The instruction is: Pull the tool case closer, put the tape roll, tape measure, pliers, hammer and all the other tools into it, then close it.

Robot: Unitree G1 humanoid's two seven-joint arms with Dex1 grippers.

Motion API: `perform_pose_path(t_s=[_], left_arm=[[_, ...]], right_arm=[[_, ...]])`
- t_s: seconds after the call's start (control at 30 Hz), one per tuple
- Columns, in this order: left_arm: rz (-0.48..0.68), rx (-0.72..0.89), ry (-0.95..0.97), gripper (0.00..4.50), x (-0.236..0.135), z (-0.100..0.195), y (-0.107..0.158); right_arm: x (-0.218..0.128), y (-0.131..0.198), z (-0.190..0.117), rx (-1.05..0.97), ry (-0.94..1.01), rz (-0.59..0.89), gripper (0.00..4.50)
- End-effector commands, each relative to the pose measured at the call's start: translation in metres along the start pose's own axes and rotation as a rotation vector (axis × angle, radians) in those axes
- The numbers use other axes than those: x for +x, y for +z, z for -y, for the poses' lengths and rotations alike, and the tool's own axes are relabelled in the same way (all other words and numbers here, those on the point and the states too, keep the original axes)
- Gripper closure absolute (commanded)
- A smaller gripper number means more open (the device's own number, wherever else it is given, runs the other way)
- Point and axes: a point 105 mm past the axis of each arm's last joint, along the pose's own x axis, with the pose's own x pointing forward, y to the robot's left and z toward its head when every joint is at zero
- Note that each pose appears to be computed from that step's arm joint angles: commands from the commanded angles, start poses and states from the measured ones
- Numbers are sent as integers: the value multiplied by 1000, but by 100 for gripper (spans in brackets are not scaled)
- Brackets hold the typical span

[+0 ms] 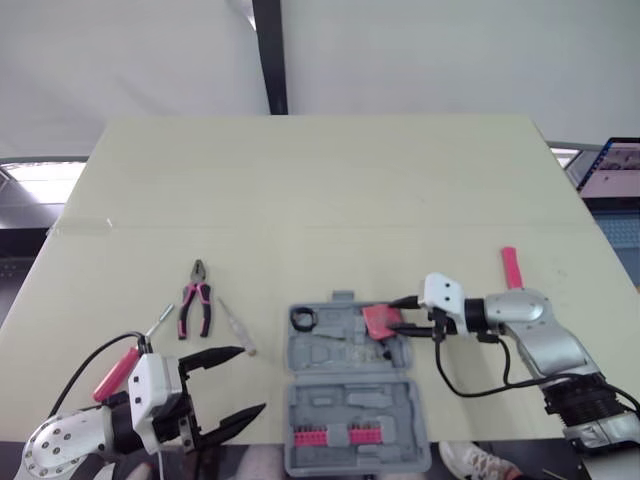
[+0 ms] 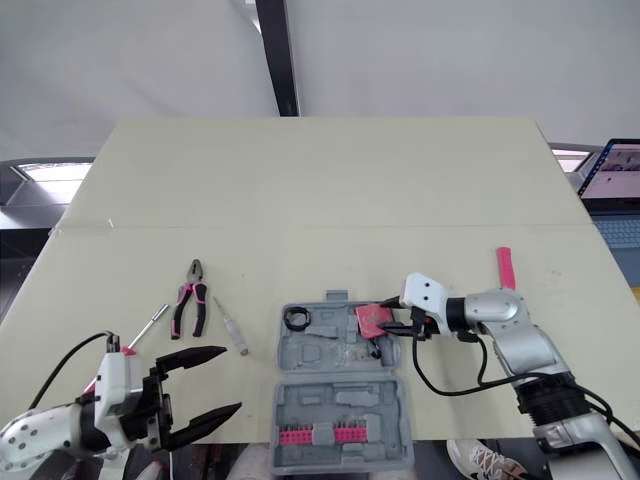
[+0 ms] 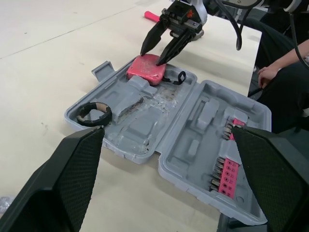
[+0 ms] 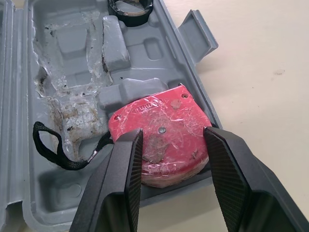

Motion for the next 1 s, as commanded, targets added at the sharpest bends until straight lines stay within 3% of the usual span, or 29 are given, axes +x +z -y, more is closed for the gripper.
perform_pose_path(t_s=[0.03,1.0], left_arm=[[30,31,-6,0,1,2,12],[29,32,4,0,2,-1,16]], right_arm=[[2,-13,-8,19,15,-43,238],[15,-30,-20,108,37,-87,238]])
